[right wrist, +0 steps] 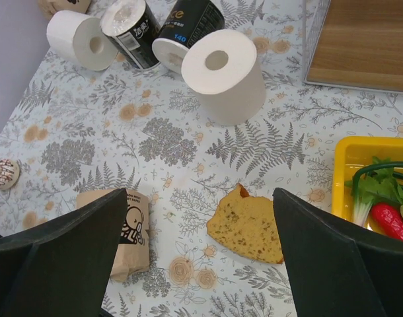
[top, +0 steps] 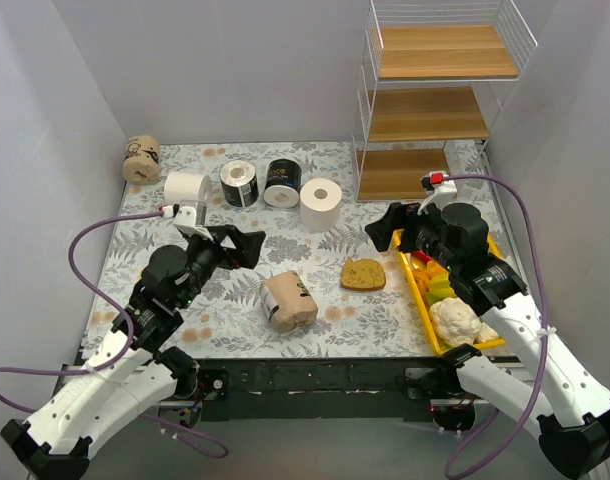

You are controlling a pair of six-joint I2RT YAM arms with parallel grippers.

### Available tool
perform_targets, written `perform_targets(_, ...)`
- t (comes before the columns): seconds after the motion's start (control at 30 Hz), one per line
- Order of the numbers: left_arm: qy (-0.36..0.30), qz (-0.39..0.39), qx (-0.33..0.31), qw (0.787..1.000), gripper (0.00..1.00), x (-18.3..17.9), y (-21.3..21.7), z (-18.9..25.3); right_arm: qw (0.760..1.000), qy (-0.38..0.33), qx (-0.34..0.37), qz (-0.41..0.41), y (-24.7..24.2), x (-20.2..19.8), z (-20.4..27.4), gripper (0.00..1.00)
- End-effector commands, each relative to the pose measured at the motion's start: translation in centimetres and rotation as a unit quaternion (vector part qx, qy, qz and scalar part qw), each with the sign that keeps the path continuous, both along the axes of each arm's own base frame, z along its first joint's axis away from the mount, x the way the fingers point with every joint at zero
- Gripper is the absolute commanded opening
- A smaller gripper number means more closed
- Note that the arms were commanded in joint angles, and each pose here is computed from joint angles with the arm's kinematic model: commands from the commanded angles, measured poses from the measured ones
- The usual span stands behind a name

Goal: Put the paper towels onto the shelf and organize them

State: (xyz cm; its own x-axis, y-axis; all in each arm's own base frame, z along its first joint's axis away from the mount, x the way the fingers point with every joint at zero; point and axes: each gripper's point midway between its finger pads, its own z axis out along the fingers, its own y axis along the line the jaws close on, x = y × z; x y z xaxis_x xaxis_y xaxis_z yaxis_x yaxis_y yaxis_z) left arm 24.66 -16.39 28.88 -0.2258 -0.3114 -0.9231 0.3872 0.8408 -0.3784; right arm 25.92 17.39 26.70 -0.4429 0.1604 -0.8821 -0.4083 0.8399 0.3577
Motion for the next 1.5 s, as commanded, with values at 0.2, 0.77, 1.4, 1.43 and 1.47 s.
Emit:
perform_targets(0.2, -0.027, 0.004, -0.012, 1.000, 0.98, -0.7, 0.8, 1.3, 0.999, -0.020, 0.010, -0.040, -1.2, 0.4, 1.9, 0.99)
perform_targets(0.77, -0.028, 0.048, -0.013, 0.998, 0.98, -0.2, 2.4, 1.5, 0.990, -0.011, 0.079, 0.115, 4.1, -2.4, -1.7, 0.93)
perform_targets(1.4, -0.036, 0.074, -0.023, 0.996, 0.98, -0.4, 3.6, 1.9, 0.896, -0.274, -0.188, 0.294, 15.2, -11.0, -11.9, 0.85)
perform_targets(1.43, -0.036, 0.072, -0.023, 0.996, 0.98, -0.5, 3.6, 1.9, 0.889, -0.284, -0.199, 0.298, 15.4, -11.2, -12.2, 0.85)
perform_targets(1.47, -0.037, 0.072, -0.024, 0.996, 0.98, -0.5, 3.6, 2.0, 0.884, -0.294, -0.208, 0.297, 15.8, -11.2, -12.3, 0.86)
